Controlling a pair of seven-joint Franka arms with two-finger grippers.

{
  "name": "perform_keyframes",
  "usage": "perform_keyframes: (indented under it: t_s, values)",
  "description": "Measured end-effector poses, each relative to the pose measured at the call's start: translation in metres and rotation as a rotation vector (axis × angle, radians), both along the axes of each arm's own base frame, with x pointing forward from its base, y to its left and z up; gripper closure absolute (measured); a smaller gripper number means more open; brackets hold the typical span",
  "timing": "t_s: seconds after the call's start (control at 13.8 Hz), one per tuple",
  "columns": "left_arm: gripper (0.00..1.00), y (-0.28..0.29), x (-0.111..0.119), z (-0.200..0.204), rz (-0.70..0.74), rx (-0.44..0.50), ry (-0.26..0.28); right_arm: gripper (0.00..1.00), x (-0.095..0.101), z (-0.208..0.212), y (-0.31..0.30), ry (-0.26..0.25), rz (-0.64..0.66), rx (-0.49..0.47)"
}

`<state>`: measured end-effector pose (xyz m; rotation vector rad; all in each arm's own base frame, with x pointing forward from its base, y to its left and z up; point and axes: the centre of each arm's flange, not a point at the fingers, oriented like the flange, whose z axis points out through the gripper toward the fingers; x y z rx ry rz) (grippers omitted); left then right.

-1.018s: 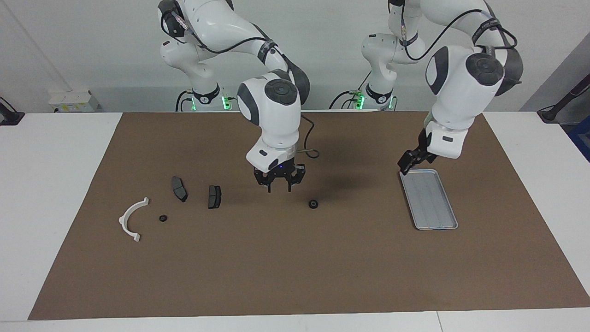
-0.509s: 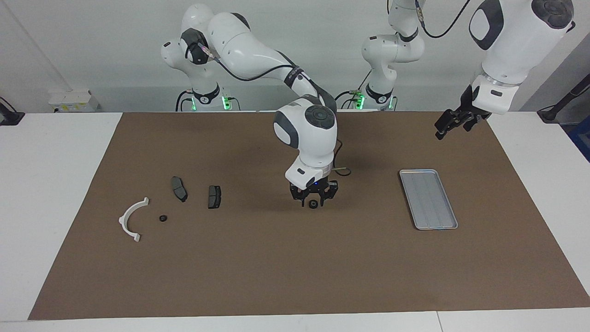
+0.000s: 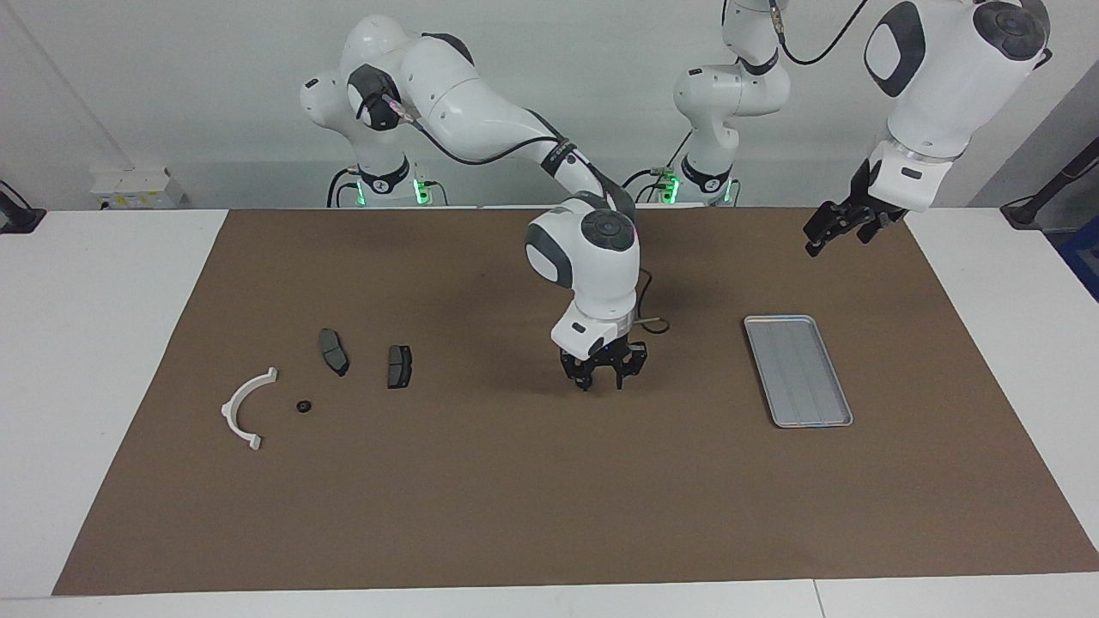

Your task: Place bearing gear from tray to pile

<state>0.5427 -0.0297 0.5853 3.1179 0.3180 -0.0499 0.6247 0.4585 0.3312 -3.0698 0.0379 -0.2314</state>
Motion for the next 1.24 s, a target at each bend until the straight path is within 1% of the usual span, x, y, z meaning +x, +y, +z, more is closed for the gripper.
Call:
perform_keyframes:
  t_s: [0.15,0.22,0.36,0.44,0.51,0.65,0.73,0.87,1.09,1.16,1.24]
  values:
    - [0.00,0.000,0.003,-0.001,0.001,-0.004,-0.013,0.40,0.002,-0.013,-0.005,0.000,-0.006,0.002]
    - [0.00,0.000,0.005,-0.003,0.003,-0.010,-0.015,0.42,0.003,-0.020,-0.010,0.000,-0.011,0.003]
    - [0.00,0.000,0.008,-0.007,0.005,-0.013,-0.016,0.43,0.008,-0.031,-0.021,0.006,-0.026,0.000]
    - [0.00,0.001,0.010,-0.009,0.005,-0.014,-0.015,0.40,0.009,-0.034,-0.025,0.008,-0.031,-0.001]
    - [0.00,0.001,0.012,-0.012,0.005,-0.015,-0.014,0.40,0.010,-0.034,-0.026,0.015,-0.038,0.009]
    - [0.00,0.001,0.017,-0.015,0.008,-0.026,-0.011,0.21,0.006,-0.028,-0.020,0.028,-0.047,0.040]
    - [0.00,0.001,0.019,-0.014,0.007,-0.028,-0.012,0.21,0.004,-0.022,-0.017,0.028,-0.046,0.050]
    - [0.00,0.001,0.020,-0.015,0.005,-0.029,-0.007,0.10,0.002,-0.016,-0.015,0.025,-0.045,0.055]
    - [0.00,0.000,0.019,-0.015,0.001,-0.030,-0.004,0.10,0.001,-0.024,-0.019,0.037,-0.048,0.045]
    - [0.00,0.000,0.019,-0.015,-0.001,-0.030,-0.002,0.08,0.001,-0.027,-0.021,0.042,-0.049,0.041]
    - [0.00,0.000,0.019,-0.015,-0.002,-0.030,0.000,0.09,0.001,-0.029,-0.022,0.046,-0.051,0.038]
